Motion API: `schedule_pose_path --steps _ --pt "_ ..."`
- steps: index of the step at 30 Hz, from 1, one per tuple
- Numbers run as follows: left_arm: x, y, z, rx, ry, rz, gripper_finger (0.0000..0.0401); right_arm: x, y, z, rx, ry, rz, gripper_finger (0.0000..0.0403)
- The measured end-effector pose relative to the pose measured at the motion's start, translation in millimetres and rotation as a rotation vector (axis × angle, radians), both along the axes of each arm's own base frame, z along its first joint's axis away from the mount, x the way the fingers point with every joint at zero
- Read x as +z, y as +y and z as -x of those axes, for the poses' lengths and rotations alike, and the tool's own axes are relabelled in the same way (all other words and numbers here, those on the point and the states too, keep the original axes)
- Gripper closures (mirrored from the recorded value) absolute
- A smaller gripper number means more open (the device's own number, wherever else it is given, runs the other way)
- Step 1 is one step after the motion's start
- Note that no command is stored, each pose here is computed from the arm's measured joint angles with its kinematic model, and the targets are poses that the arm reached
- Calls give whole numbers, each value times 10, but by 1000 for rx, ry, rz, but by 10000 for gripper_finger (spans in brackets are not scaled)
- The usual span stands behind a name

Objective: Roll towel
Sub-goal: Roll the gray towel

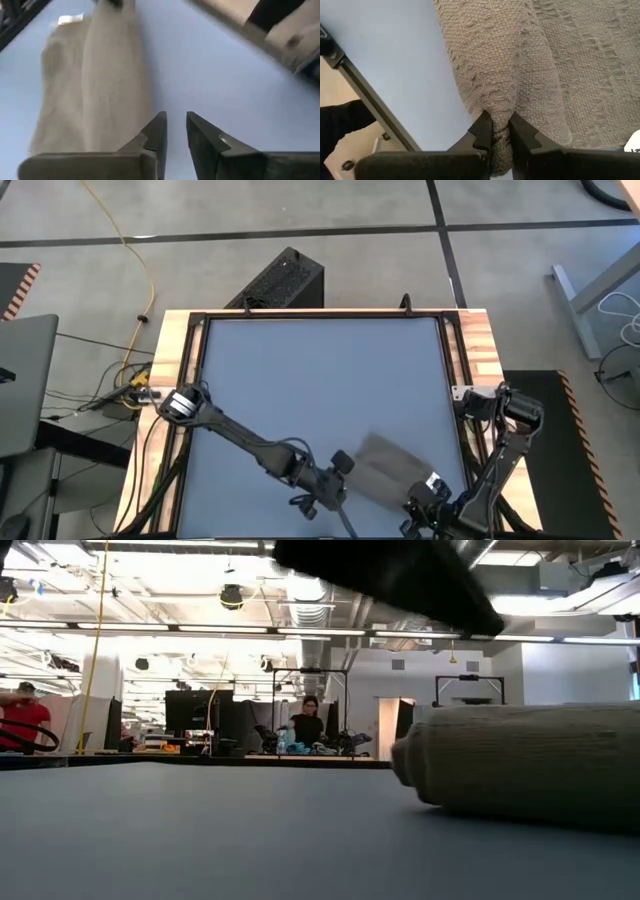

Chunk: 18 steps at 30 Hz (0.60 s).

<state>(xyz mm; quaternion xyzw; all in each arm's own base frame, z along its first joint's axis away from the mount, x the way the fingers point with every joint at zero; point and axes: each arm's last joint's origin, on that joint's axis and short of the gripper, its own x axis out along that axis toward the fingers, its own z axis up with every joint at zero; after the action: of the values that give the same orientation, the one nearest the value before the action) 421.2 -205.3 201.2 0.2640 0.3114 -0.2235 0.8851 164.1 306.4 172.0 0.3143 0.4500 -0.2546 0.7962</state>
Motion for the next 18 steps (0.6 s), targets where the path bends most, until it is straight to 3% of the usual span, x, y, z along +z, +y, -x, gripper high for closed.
schedule_pose_path --steps 5,13,16,18 --pt "-18 50 -41 72 -45 -86 291 4 25 50 0 -6 -8 351" --pt "-312 94 -112 41 6 -74 175 6 13 54 -1 0 4 351" --pt "-490 113 -183 44 -18 -126 142 6 2 46 -9 2 9 351" --pt "-560 152 -196 93 -28 -220 126 5 4 39 -11 -1 2 351"
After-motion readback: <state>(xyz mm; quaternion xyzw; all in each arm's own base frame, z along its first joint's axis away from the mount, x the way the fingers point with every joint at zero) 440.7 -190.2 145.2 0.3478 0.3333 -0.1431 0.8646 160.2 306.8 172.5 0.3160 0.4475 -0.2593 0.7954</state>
